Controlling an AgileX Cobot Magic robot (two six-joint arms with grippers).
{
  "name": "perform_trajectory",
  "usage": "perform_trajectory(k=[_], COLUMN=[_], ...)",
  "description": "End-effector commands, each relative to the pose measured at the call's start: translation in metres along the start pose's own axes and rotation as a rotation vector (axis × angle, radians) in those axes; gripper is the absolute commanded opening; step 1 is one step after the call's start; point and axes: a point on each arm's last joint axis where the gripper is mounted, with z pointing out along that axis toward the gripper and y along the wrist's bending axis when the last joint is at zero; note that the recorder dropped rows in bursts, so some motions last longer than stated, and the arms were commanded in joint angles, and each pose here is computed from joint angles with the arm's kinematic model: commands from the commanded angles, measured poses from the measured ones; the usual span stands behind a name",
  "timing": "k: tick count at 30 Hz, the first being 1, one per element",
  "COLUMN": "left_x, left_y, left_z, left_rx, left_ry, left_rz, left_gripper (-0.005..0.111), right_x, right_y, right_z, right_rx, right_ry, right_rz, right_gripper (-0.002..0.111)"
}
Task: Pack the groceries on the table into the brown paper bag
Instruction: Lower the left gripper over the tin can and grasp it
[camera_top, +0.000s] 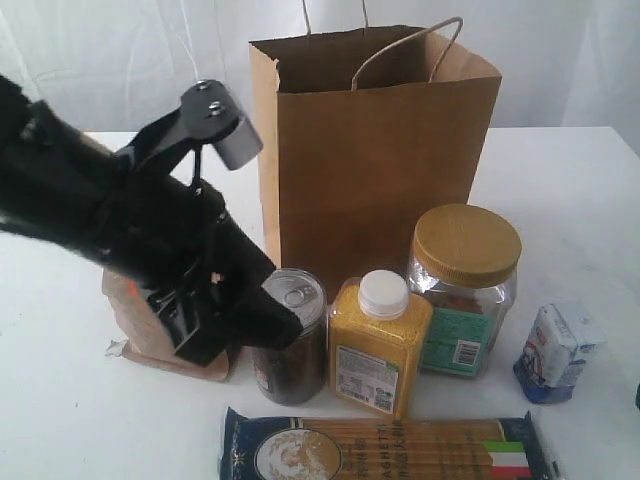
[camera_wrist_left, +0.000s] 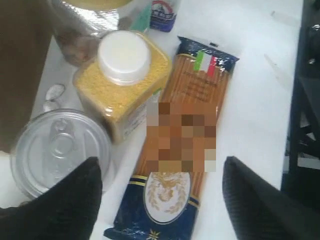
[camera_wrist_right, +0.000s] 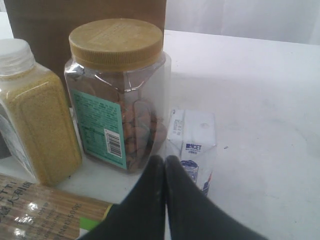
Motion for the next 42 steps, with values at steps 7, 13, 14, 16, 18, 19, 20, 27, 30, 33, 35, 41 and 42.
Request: perform_trajectory(k=[7, 13, 14, 16, 18, 19, 20, 27, 30, 33, 35, 41, 42], left_x=[-0.025, -0.024, -0.024, -0.024, -0.024, -0.023, -0.023, -0.024, -0.024, -0.023, -0.022, -0.021, -0.021], left_y=[0.036, 0.035, 0.036, 0.038, 0.040, 0.041, 0.042, 0.043, 0.045, 0.044, 0.044, 0.043, 0.043], left_z=[0.032, 0.057, 0.059, 0.062, 0.063, 0.062, 0.062, 0.062, 0.062, 0.062, 0.062, 0.063, 0.064], left_rx=[-0.016, -0.028, -0.032, -0.042, -0.060, -0.070, -0.072, -0.089, -0.106, -0.103, -0.096, -0.087, -0.087], left_ry=[0.251, 0.290, 0.287, 0.278, 0.284, 0.290, 0.292, 0.284, 0.286, 0.292, 0.302, 0.312, 0.313], left_rz=[0.104, 0.171, 0.171, 0.172, 0.187, 0.198, 0.201, 0.206, 0.219, 0.201, 0.185, 0.184, 0.184], left_gripper=[0.079, 0.079, 0.079, 0.079, 0.079, 0.079, 0.079, 0.079, 0.085, 0.091, 0.094, 0.099, 0.099], right_x=[-0.001, -0.001, -0.001, -0.001, -0.001, -0.001, -0.001, -0.001, -0.001, -0.001, -0.001, -0.001, -0.001], right_y=[0.000, 0.000, 0.000, 0.000, 0.000, 0.000, 0.000, 0.000, 0.000, 0.000, 0.000, 0.000, 0.000], right_z=[0.000, 0.000, 0.000, 0.000, 0.000, 0.000, 0.000, 0.000, 0.000, 0.000, 0.000, 0.000, 0.000], right_rx=[0.002, 0.002, 0.002, 0.002, 0.002, 0.002, 0.002, 0.002, 0.002, 0.002, 0.002, 0.002, 0.002], right_ry=[-0.018, -0.018, -0.018, -0.018, -0.018, -0.018, -0.018, -0.018, -0.018, -0.018, -0.018, -0.018, -0.018], right_rz=[-0.006, -0.006, -0.006, -0.006, -0.006, -0.006, -0.006, -0.006, -0.006, -0.006, -0.006, -0.006, -0.006], right_gripper=[0.000, 0.000, 0.000, 0.000, 0.000, 0.000, 0.000, 0.000, 0.000, 0.000, 0.000, 0.000, 0.000])
